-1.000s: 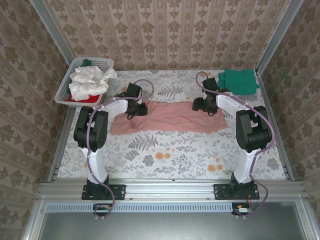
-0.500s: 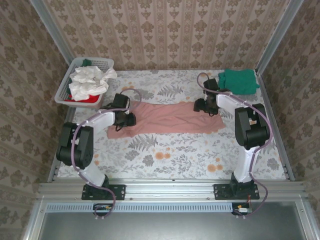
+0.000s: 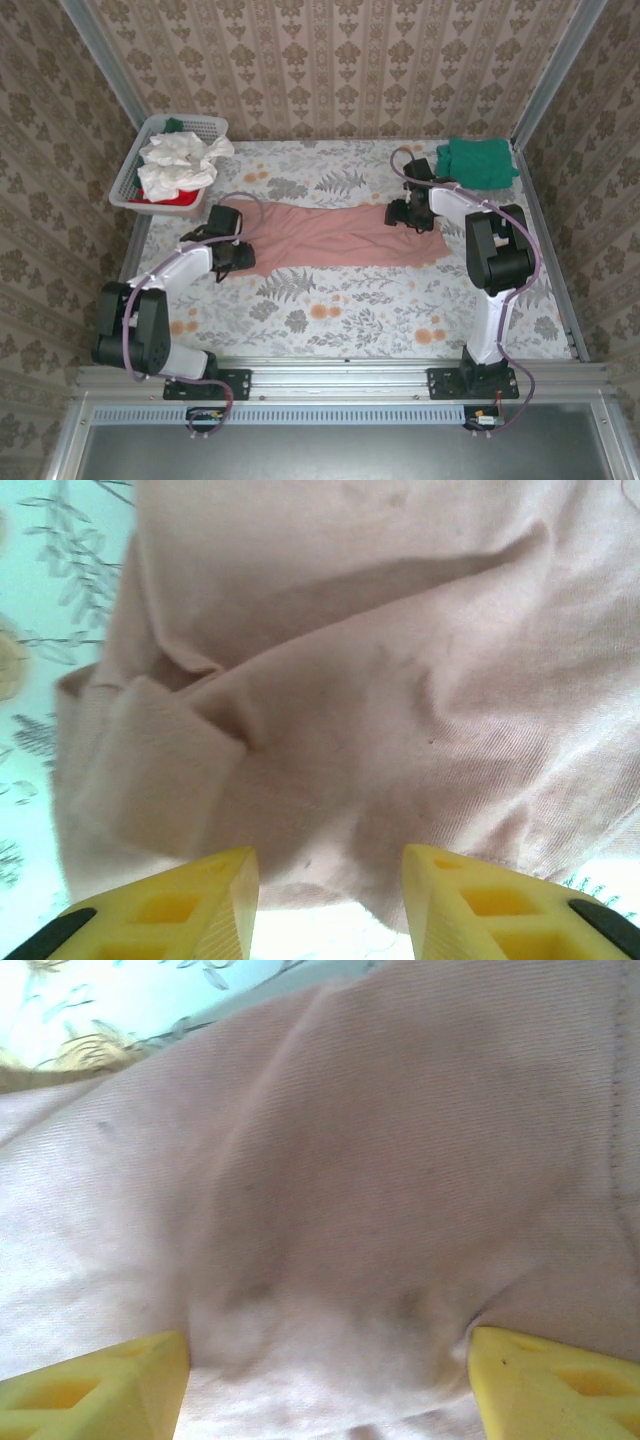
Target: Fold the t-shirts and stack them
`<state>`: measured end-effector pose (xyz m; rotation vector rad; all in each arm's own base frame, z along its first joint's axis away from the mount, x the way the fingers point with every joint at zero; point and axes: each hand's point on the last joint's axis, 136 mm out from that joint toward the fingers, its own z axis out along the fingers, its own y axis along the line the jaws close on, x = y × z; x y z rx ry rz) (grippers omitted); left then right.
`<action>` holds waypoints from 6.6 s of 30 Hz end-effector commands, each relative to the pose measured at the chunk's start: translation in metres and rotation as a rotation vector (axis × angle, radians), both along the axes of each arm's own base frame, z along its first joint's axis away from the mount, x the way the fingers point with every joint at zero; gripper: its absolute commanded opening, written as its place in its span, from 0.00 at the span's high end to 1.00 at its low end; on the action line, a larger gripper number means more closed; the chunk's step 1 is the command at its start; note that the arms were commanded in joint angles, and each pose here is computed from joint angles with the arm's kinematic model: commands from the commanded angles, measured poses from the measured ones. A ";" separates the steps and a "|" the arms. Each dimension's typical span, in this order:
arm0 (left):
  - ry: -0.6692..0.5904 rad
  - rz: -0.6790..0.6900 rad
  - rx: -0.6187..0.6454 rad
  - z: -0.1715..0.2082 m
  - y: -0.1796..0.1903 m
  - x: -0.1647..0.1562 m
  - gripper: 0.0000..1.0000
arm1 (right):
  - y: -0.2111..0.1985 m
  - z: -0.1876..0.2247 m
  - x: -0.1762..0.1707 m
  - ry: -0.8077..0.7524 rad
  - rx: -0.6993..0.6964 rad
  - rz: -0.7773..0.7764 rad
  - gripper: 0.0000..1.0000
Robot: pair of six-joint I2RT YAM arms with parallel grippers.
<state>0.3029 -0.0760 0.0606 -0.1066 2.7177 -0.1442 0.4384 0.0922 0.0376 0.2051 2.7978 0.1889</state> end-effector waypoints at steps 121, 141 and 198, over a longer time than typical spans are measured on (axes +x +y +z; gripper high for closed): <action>-0.267 -0.527 -0.709 0.090 -0.274 0.282 0.31 | 0.177 0.057 -0.255 -0.088 -0.033 0.398 0.26; -0.203 -0.281 -0.327 0.045 -0.163 0.152 0.02 | 0.137 -0.003 -0.239 -0.009 -0.087 0.292 0.41; -0.203 -0.171 -0.363 0.091 -0.066 -0.108 0.20 | 0.142 0.089 -0.260 -0.392 0.150 0.623 0.15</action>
